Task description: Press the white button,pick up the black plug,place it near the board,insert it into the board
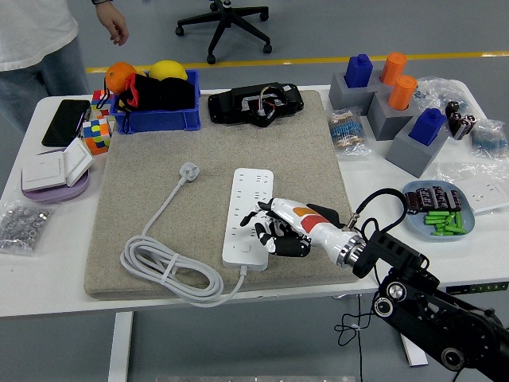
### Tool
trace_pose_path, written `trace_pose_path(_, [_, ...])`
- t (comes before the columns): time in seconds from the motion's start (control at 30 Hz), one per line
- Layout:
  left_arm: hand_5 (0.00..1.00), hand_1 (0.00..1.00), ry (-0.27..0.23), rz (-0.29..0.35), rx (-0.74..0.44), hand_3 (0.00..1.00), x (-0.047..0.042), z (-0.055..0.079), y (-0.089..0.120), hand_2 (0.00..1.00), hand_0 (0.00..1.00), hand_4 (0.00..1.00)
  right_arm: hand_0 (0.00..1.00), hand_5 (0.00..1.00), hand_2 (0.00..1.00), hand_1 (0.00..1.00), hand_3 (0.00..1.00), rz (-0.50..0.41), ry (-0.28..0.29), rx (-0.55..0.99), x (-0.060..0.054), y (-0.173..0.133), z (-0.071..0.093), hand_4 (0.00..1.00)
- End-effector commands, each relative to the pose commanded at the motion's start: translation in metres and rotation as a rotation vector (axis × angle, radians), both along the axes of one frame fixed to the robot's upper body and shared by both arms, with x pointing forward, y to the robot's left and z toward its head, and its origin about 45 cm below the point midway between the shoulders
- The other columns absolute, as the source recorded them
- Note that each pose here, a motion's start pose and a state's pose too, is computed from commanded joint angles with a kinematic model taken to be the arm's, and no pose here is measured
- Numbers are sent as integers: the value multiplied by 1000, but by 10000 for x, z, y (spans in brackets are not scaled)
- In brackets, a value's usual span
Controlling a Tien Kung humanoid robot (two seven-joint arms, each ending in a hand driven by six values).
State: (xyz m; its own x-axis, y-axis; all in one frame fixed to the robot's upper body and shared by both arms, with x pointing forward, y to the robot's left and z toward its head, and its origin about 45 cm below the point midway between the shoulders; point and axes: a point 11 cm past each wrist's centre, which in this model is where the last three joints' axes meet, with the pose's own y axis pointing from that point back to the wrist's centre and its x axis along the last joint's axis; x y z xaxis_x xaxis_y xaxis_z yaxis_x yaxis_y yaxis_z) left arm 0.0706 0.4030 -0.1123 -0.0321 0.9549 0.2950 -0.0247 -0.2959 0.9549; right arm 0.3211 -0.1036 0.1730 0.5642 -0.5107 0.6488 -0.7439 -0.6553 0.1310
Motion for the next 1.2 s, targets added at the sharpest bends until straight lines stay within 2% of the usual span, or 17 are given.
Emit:
trace_pose_path(0.03, [254,496,-1,0,0,578,3,0,0,513,465,598,2,91,145,28,603,-4,-9,11,10,-16,41,311])
trace_pose_path(0.07, [255,496,-2,0,0,578,7,1,-1,512,465,598,76,79,218,109,641,-10,-21,24,23,-39,88,442])
trace_pose_path(0.17, [255,496,-3,1,0,578,12,2,2,512,465,598,76,79,218,109,641,-49,-55,66,91,-153,197,442])
trace_pose_path(0.23, [255,496,-2,1,0,578,10,3,3,512,465,598,76,79,218,109,641,-89,-50,80,154,-259,195,442])
trace_pose_path(0.27, [256,496,-2,2,0,578,11,2,2,512,465,599,564,187,560,577,689,-114,-46,78,192,-326,179,748])
trace_pose_path(0.43, [256,496,-4,1,-1,578,14,1,-4,512,465,599,564,187,560,577,689,-215,6,37,306,-617,11,748])
trace_pose_path(0.47, [256,496,-3,2,-1,578,13,1,-5,513,465,599,786,255,752,783,800,-232,21,21,317,-673,-37,924])
trace_pose_path(0.63, [256,496,-1,3,-2,578,2,-1,-5,513,465,599,786,255,752,783,800,-292,93,-45,313,-876,-252,924])
trace_pose_path(0.67, [255,496,0,3,-2,577,0,-1,-4,513,466,599,892,500,859,895,879,-297,99,-52,307,-893,-276,998])
trace_pose_path(0.87, [254,496,-2,2,-3,578,10,-1,-11,513,466,598,894,519,857,890,872,-308,116,-82,254,-962,-393,998])
trace_pose_path(1.03, [254,496,-6,-1,-4,578,33,1,-16,513,466,598,894,519,857,890,872,-331,84,-85,253,-1018,-411,998])
trace_pose_path(1.07, [254,496,-6,-2,-4,577,33,1,-16,513,465,598,805,324,774,801,808,-337,78,-86,255,-1033,-416,998])
trace_pose_path(1.2, [254,496,-3,-5,-2,577,29,3,-6,513,465,598,805,324,774,801,808,-354,65,-88,259,-1072,-434,998])
